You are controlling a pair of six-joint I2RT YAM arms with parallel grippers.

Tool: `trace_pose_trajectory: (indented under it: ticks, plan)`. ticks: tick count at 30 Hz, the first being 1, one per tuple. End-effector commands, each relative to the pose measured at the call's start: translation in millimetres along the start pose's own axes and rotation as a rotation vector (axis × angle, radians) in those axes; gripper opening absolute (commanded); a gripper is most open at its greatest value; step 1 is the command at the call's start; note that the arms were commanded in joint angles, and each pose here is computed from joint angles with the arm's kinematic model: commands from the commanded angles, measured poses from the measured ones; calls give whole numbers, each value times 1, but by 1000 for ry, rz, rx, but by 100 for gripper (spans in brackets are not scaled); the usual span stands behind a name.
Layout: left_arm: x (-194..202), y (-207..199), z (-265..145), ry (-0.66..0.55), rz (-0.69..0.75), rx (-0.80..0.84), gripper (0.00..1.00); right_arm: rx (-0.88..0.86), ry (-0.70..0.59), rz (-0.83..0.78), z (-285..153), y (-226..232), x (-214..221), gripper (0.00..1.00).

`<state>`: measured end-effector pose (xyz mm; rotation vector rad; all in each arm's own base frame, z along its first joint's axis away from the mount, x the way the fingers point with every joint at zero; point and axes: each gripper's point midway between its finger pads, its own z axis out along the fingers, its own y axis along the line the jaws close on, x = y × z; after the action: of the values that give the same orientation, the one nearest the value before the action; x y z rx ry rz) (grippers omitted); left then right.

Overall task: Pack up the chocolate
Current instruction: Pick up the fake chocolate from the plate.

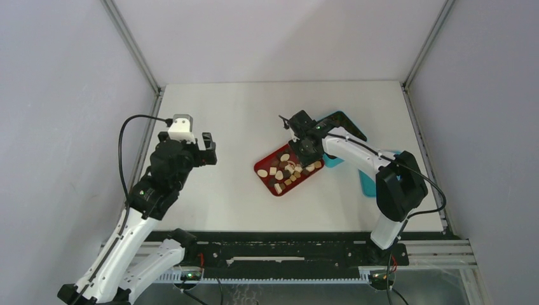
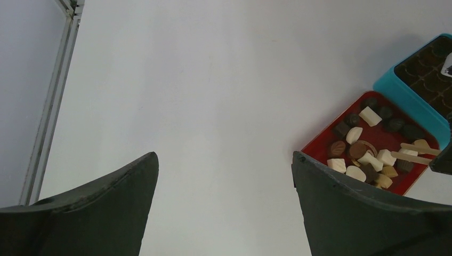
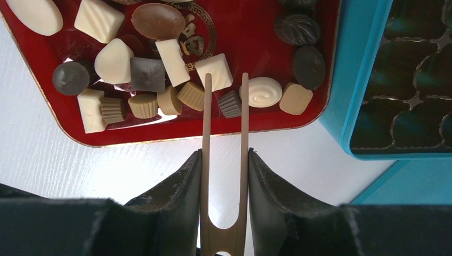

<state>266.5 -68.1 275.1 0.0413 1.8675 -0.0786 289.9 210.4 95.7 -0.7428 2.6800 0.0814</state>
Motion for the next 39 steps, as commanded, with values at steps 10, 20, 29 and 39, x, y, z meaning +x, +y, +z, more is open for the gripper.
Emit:
trace_pose_trajectory:
  ticks: [10,20,29,39]
  plan:
    - [3,-2,3,-5,-2,31,99,-32,5,-42,0,9,-12,44]
    - [4,-4,4,2,-7,37,100,-43,28,-62,8,15,-11,45]
    - [4,-3,4,0,-10,39,100,0,48,-62,14,7,-14,43]
    - [4,-4,3,-1,-13,44,100,2,51,-58,9,6,-13,32]
